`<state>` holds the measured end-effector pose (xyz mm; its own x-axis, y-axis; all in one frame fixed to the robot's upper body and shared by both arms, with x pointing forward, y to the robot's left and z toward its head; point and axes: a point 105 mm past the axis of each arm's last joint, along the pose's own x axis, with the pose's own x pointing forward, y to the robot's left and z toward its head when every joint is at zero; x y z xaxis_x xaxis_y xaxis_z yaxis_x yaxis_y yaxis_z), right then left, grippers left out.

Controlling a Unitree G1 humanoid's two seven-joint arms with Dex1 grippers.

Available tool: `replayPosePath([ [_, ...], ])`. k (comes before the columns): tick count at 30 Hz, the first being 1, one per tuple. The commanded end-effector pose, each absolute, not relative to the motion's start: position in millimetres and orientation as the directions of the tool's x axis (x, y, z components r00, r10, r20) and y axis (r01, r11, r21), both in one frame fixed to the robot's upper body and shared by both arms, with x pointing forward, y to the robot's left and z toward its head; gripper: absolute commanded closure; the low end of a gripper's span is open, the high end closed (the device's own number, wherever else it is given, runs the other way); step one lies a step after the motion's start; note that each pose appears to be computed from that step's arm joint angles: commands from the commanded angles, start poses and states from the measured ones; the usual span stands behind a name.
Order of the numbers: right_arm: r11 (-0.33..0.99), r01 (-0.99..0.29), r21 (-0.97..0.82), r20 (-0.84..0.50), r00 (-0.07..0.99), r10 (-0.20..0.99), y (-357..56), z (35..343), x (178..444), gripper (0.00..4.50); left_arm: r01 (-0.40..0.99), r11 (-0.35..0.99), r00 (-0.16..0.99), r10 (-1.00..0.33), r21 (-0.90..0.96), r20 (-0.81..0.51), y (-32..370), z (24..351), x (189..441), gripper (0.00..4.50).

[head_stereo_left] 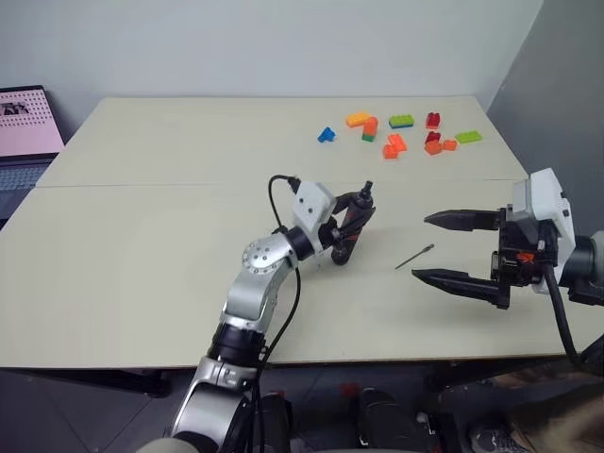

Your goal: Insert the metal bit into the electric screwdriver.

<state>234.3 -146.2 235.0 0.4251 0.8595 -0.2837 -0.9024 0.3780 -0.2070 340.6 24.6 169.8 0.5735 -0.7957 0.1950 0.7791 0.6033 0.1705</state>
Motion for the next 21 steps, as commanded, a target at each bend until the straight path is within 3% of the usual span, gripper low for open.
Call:
replayPosePath([
  [1,0.361,-0.901,-0.241,-0.282,0.421,0.862,-145,242,234,0.00,0.753,0.645,0.623,-0.763,0.133,0.171,41,162,331,2.88],
  [11,0.323,-0.908,-0.267,-0.370,0.406,0.835,-152,228,245,0.00,0.724,0.678,0.667,-0.735,0.127,0.126,58,155,321,2.88],
  [16,0.180,-0.906,-0.383,-0.557,0.382,0.737,-166,205,279,0.00,0.733,0.663,0.650,-0.749,0.156,0.131,48,159,325,2.88],
  [21,-0.082,-0.926,-0.369,-0.787,0.264,0.558,-180,174,327,0.00,0.738,0.653,0.640,-0.757,0.172,0.128,41,156,321,2.88],
])
